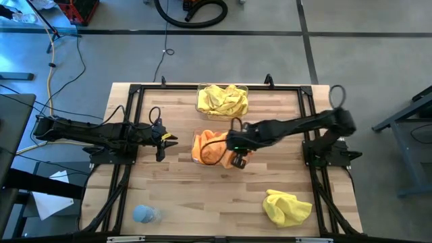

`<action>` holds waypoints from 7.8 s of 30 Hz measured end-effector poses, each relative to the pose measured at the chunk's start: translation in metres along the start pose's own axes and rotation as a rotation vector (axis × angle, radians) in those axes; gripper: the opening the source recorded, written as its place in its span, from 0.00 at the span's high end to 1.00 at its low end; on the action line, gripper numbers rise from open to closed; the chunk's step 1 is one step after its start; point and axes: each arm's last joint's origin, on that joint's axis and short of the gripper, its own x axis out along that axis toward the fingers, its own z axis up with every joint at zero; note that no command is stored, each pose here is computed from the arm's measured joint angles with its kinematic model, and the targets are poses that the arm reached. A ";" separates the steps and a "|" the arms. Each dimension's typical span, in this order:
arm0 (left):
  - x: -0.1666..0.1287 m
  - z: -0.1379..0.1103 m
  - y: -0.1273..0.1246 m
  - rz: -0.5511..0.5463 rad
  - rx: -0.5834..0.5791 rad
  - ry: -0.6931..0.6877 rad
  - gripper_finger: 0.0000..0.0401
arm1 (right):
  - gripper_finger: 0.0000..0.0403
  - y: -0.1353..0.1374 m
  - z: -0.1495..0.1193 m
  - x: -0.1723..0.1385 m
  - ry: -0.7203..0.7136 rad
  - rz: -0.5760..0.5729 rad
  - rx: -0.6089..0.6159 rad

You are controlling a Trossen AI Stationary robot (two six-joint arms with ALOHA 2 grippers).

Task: Sort microfiber towel by color & place in baskets
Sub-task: Put the orange microfiber towel into the bottom transparent bin, then put the yellow microfiber towel into the top transparent bin

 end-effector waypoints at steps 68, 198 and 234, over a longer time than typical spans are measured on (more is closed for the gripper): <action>0.000 -0.001 0.000 0.001 0.003 0.008 0.79 | 0.58 -0.006 0.025 0.107 0.134 0.037 0.042; 0.000 0.000 0.001 0.019 0.029 -0.003 0.79 | 1.00 -0.181 0.073 -0.078 -0.611 -0.138 0.647; 0.000 -0.001 0.001 0.024 0.064 0.006 0.79 | 0.78 -0.215 0.083 0.124 -0.176 -0.107 0.766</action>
